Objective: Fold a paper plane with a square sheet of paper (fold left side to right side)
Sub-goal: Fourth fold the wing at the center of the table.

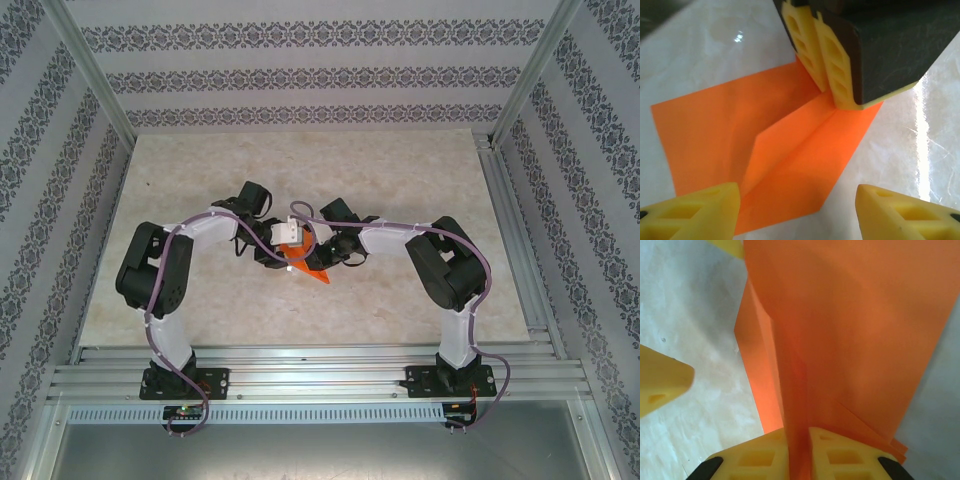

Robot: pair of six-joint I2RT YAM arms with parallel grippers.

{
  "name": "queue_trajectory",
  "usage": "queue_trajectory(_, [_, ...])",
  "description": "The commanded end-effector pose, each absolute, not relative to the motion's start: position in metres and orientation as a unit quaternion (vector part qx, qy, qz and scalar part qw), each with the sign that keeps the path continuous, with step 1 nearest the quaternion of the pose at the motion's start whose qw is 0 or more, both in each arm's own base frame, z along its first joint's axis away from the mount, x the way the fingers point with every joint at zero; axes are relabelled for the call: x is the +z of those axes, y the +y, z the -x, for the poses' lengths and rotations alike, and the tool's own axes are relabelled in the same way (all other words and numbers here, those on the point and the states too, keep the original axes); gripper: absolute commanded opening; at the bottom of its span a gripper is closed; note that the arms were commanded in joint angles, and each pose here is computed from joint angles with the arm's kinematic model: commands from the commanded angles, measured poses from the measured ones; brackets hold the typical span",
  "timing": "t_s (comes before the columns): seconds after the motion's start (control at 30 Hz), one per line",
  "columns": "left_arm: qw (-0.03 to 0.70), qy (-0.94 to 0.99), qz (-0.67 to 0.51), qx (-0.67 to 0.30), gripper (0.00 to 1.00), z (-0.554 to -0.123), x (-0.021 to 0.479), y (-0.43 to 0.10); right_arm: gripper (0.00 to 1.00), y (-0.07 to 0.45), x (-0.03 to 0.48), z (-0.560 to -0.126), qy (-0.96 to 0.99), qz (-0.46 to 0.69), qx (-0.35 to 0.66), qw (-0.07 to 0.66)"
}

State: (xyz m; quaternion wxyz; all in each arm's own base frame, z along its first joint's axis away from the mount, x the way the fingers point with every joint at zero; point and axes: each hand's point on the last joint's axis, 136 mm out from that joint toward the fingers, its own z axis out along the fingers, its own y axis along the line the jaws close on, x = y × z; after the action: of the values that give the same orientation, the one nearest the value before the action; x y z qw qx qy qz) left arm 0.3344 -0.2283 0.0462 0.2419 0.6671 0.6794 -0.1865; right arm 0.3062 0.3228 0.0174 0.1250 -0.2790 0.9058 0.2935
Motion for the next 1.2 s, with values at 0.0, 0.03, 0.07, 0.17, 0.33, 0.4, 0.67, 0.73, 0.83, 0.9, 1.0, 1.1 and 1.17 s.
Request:
queue_trajectory(0.0, [0.249,0.652,-0.693,-0.182,0.63,-0.339,0.053,-0.239,0.16,0.315,0.000,-0.300,0.911,0.281,0.283,0.103])
queue_trajectory(0.03, [0.249,0.652,-0.693,-0.182,0.63,-0.341,0.054,-0.240,0.16,0.316,0.000,-0.300,0.911,0.282,0.282,0.103])
queue_trajectory(0.07, [0.246,0.651,-0.695,-0.183,0.63,-0.342,0.053,-0.241,0.16,0.316,0.000,-0.299,0.911,0.282,0.283,0.102])
queue_trajectory(0.17, [0.228,0.649,-0.703,-0.182,0.61,-0.339,0.047,-0.242,0.16,0.316,0.000,-0.299,0.911,0.281,0.284,0.102])
queue_trajectory(0.33, [0.229,0.646,-0.705,-0.182,0.61,-0.340,0.047,-0.242,0.16,0.316,0.000,-0.299,0.911,0.283,0.281,0.100])
queue_trajectory(0.4, [0.232,0.643,-0.704,-0.191,0.60,-0.339,0.050,-0.246,0.17,0.316,0.001,-0.300,0.911,0.285,0.281,0.101])
queue_trajectory(0.67, [0.213,0.644,-0.708,-0.196,0.36,-0.340,0.044,-0.245,0.17,0.317,0.002,-0.300,0.911,0.285,0.283,0.099])
queue_trajectory(0.73, [0.213,0.642,-0.709,-0.197,0.29,-0.340,0.045,-0.246,0.19,0.319,0.005,-0.300,0.909,0.285,0.287,0.100])
queue_trajectory(0.83, [0.216,0.640,-0.710,-0.199,0.17,-0.342,0.049,-0.248,0.22,0.323,0.014,-0.301,0.905,0.283,0.301,0.103])
queue_trajectory(0.9, [0.216,0.640,-0.710,-0.201,0.11,-0.342,0.051,-0.248,0.26,0.323,0.022,-0.303,0.902,0.281,0.310,0.109])
queue_trajectory(1.0, [0.216,0.638,-0.711,-0.201,0.00,-0.341,0.053,-0.248,0.30,0.319,0.039,-0.307,0.897,0.275,0.325,0.120])
queue_trajectory(1.1, [0.215,0.638,-0.711,-0.201,0.00,-0.340,0.054,-0.247,0.33,0.312,0.053,-0.310,0.894,0.270,0.334,0.129])
queue_trajectory(1.17, [0.213,0.639,-0.711,-0.201,0.00,-0.339,0.053,-0.247,0.34,0.306,0.061,-0.313,0.893,0.265,0.338,0.135])
